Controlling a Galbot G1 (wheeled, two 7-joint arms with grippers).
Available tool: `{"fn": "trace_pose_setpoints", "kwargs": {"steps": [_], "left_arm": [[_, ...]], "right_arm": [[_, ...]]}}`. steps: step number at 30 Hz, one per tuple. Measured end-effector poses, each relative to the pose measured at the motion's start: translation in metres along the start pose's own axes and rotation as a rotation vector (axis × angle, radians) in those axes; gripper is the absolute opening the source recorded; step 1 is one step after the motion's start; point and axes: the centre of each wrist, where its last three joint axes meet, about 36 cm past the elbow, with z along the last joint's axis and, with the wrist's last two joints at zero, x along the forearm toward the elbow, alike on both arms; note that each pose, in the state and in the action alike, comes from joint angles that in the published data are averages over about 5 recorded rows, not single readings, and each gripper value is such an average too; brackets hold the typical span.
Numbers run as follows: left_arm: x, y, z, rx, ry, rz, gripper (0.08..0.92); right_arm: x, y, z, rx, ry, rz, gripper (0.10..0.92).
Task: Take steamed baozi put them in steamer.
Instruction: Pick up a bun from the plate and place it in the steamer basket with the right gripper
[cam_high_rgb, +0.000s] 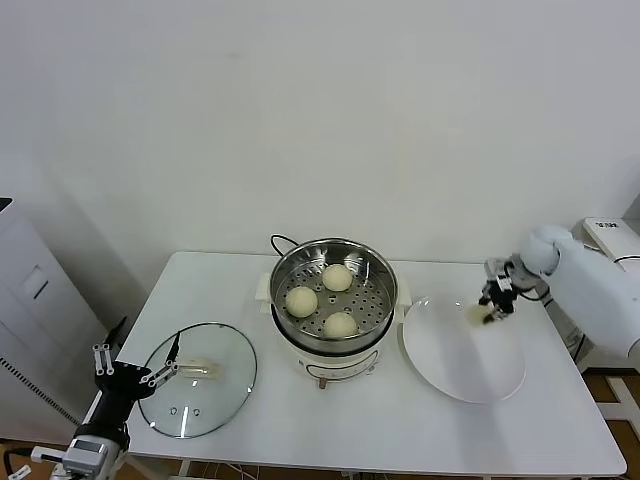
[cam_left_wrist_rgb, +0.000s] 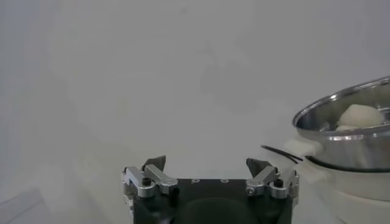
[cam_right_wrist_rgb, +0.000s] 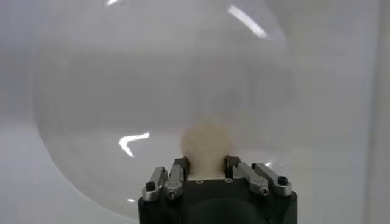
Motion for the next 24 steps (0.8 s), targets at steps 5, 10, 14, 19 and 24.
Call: {"fn": "trace_pose_setpoints", "kwargs": {"steps": [5,10,14,19,24], "left_arm": [[-0.002,0.000,-0.001,0.004,-0.007,-0.003,0.823],[-0.004,-0.002,-0.003,0.014,-0.016,-0.008,0.823],[-0.004,-0.004,-0.004,0.019,-0.019,-0.008,0.823],[-0.004,-0.003,-0.005,0.016,-0.024,-0.007,0.823],[-0.005,-0.004,-0.005,0.020,-0.023,-0.006,0.823]], "right_arm": [[0.058,-0.032,-0.054,0.019,-0.112,0.052,0.384],[0.101,-0.044,-0.111,0.030,-0.202,0.060,0.390],[0.111,-0.037,-0.147,0.034,-0.239,0.038,0.390],[0.098,-0.021,-0.182,0.044,-0.249,0.000,0.391],[0.076,-0.007,-0.205,0.044,-0.236,-0.025,0.390]]}}
